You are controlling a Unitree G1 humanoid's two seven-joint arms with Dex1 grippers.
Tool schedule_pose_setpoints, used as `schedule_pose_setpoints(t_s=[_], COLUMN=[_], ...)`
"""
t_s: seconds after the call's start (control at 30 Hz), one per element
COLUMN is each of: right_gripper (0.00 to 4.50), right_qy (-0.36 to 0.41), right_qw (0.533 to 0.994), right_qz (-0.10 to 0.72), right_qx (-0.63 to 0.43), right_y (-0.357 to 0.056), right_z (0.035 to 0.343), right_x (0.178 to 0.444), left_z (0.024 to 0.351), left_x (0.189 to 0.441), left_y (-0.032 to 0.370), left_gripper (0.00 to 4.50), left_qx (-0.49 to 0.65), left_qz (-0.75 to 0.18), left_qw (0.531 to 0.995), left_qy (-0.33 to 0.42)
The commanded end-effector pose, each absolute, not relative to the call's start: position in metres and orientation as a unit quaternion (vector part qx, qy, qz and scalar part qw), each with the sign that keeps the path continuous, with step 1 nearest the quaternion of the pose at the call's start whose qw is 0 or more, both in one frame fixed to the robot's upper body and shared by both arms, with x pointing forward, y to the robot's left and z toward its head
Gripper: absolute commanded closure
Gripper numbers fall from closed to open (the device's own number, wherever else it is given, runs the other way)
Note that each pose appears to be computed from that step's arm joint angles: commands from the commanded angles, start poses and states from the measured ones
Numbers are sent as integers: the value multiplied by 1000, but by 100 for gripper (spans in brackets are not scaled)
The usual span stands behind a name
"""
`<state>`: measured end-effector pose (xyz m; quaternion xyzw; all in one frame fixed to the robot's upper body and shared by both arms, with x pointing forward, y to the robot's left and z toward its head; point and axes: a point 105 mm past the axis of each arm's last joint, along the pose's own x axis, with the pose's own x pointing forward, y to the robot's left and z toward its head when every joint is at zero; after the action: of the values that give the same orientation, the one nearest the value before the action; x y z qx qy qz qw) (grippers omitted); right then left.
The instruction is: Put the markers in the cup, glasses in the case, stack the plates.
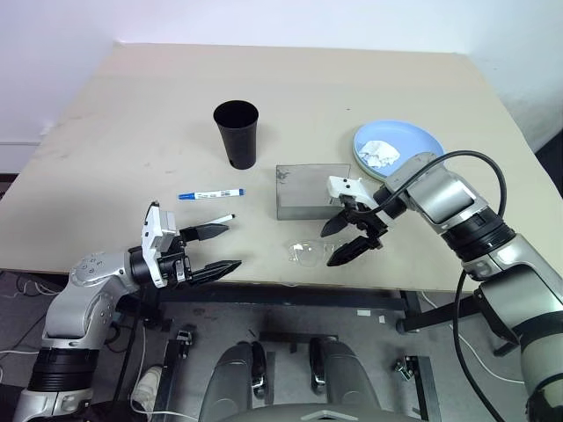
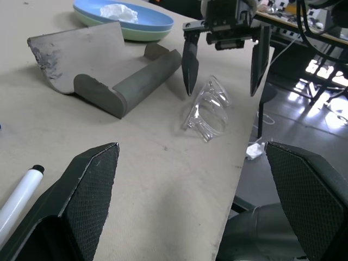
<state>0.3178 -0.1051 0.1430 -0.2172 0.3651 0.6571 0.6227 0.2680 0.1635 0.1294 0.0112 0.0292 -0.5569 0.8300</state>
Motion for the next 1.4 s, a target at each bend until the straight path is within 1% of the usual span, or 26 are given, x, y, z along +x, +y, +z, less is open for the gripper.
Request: schedule_pose_setpoints(t_s=[0.03,0.23,0.57,0.67,0.73,1.1,1.2,1.4], right_gripper=[18,18,18,72,136,136,194,387], right_qy=[337,349,367,369,372,389,391,390], right_qw=[630,625,618,616,615,618,619,623], right_qz=[665,663,661,662,660,645,643,641], right_qx=[-219,-217,-217,-215,-217,-226,-224,-222], right_y=[-104,-109,-110,-109,-109,-110,-110,-109], right_z=[161,155,146,144,141,131,130,133], right_x=[316,308,306,305,305,310,312,315], left_z=[137,139,142,143,143,148,149,145], left_x=[269,271,272,272,271,272,272,273], left_y=[158,154,151,151,150,148,147,149], left_gripper=[0,0,0,0,0,0,0,0], left_qx=[25,26,28,28,29,35,35,34], left_qz=[-564,-567,-567,-567,-566,-564,-563,-562], left_qw=[825,823,823,823,824,825,826,827], left_qy=[13,11,8,8,8,4,4,6])
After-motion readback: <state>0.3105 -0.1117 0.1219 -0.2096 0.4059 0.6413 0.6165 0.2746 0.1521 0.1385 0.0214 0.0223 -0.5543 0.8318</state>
